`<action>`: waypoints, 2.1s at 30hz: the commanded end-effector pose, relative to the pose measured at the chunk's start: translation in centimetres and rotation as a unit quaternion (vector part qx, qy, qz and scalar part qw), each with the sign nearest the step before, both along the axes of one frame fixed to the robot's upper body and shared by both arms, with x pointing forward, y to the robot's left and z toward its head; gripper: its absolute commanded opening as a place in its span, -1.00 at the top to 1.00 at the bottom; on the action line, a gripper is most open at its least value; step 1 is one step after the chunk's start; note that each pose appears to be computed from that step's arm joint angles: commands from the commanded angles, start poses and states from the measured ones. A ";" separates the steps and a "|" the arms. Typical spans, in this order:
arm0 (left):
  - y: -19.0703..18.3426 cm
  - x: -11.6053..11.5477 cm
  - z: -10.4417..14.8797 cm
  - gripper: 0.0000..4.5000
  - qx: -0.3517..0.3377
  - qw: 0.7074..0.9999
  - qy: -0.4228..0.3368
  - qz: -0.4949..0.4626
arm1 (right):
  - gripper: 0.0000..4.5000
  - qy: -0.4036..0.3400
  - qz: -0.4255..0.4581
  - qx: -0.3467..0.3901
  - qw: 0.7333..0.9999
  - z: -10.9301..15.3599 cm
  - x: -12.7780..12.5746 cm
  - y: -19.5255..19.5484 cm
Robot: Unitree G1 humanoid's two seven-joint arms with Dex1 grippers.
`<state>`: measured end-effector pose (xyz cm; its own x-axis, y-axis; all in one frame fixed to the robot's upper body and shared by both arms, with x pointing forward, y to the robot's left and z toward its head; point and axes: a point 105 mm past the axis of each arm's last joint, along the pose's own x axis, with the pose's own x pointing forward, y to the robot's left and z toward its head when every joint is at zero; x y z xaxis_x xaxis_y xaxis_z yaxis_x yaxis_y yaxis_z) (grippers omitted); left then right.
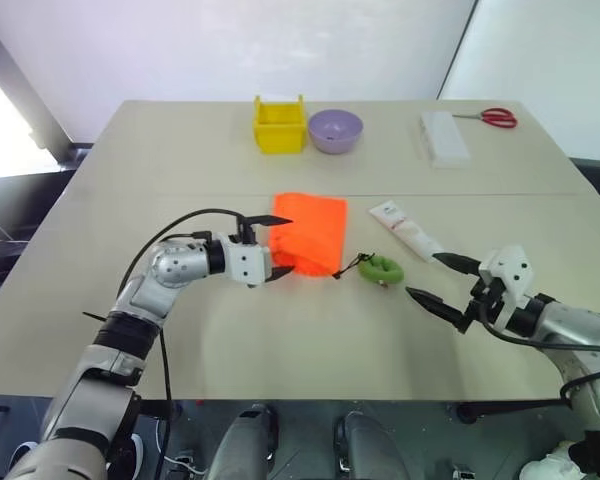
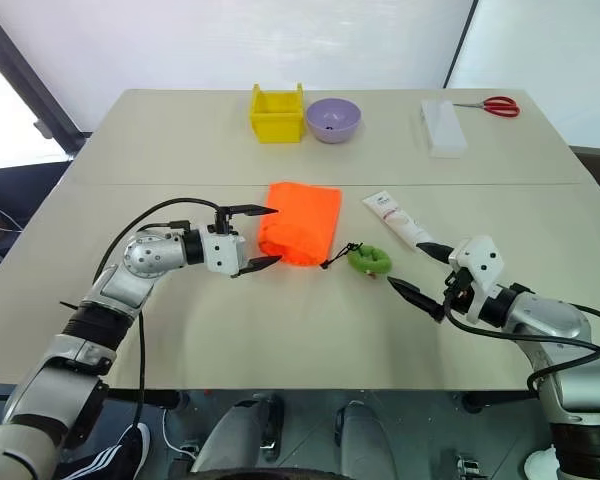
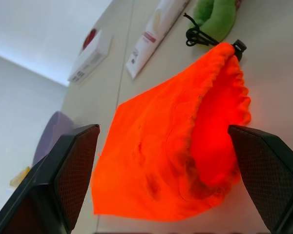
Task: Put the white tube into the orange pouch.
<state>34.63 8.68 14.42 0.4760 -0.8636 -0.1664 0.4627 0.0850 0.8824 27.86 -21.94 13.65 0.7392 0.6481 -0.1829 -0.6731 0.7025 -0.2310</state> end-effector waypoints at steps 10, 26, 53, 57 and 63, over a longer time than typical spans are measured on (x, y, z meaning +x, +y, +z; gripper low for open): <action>-1.1 0.9 2.2 -1.00 -0.024 0.989 -0.130 0.063 | -0.98 -0.027 0.011 -0.003 1.000 1.2 0.2 0.9; -1.9 0.4 0.9 -0.77 -0.028 0.990 -0.119 0.065 | -1.00 -0.032 0.015 -0.008 0.999 1.3 0.2 1.2; -2.4 -0.3 1.8 0.99 -0.098 0.993 -0.011 0.063 | -1.00 -0.046 0.036 -0.003 0.998 1.8 0.5 3.3; -2.5 -0.3 2.6 0.99 -0.102 0.993 -0.008 0.060 | -1.00 -0.055 0.012 -0.005 0.998 1.8 1.3 2.7; -2.4 0.0 3.5 0.99 -0.112 0.991 -0.015 0.066 | -1.00 -0.057 -0.017 0.002 0.998 2.0 2.1 2.0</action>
